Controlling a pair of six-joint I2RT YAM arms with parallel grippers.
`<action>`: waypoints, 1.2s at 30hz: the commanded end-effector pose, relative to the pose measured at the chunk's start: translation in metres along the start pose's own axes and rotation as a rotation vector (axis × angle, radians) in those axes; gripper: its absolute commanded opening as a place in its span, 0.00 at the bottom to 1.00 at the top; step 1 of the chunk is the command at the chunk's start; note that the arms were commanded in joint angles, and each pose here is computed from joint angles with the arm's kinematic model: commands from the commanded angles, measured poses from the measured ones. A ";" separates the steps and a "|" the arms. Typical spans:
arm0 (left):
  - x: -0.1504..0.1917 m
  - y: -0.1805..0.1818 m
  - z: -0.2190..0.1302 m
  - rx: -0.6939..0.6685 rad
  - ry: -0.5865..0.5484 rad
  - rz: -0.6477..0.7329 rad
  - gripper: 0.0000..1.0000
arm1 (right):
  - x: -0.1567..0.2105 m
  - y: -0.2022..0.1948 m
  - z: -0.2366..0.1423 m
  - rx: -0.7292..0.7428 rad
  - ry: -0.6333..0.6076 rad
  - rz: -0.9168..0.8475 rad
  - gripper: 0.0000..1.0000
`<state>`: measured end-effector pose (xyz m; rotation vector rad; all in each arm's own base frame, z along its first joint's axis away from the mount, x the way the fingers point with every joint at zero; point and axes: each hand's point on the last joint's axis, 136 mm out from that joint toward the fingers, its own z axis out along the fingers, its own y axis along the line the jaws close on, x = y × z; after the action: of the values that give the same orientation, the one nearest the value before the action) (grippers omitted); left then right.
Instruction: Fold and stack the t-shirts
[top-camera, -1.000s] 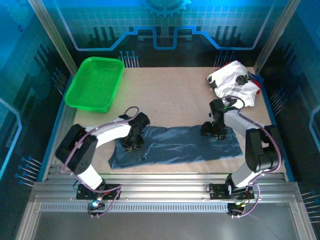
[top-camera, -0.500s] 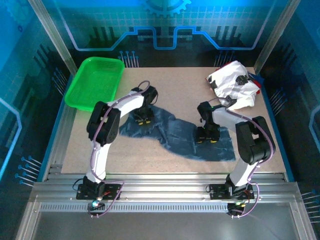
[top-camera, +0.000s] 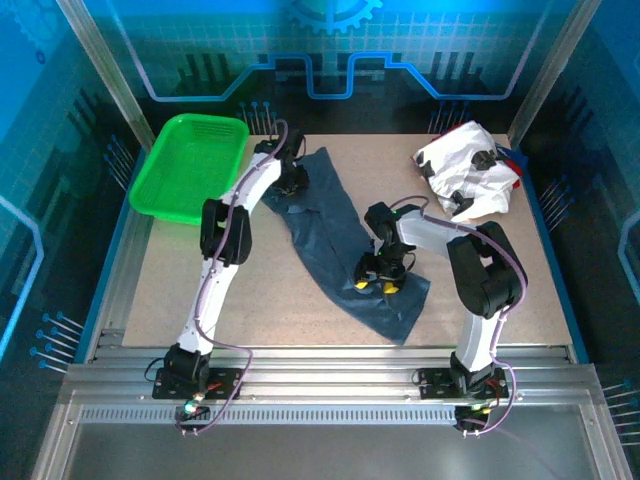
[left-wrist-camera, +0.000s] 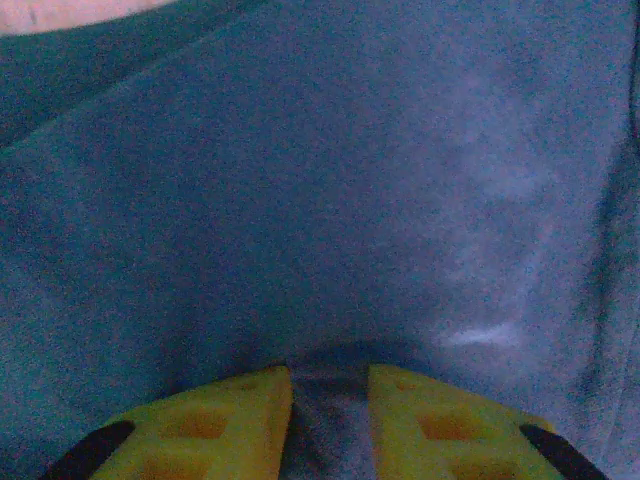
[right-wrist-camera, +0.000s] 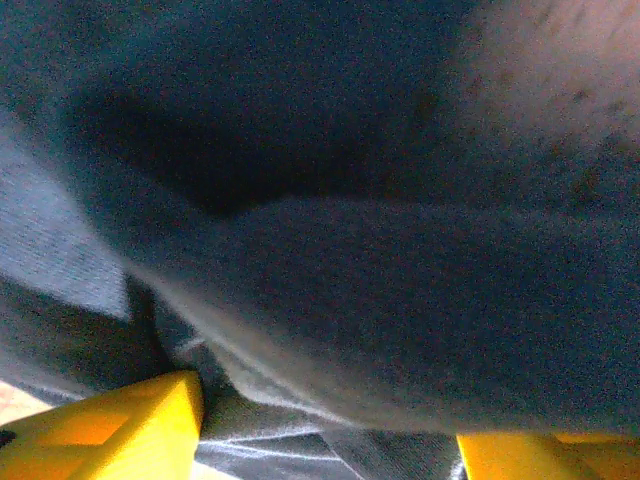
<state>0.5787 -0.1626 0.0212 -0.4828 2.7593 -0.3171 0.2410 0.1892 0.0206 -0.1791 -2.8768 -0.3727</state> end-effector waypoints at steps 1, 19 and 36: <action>0.004 0.027 0.053 0.025 0.071 -0.054 0.29 | 0.025 0.010 0.012 -0.097 0.091 0.209 0.70; -0.054 -0.044 0.060 0.540 0.007 -0.256 0.34 | 0.020 0.093 -0.027 -0.252 0.014 0.254 0.74; -0.128 -0.103 -0.115 0.995 -0.125 -0.207 0.85 | -0.029 0.013 -0.093 0.104 -0.254 -0.031 0.76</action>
<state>0.6915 -0.1992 0.0824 -0.6411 2.1853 -1.4345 0.3224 0.2121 0.0973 -0.2820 -3.1388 -0.3868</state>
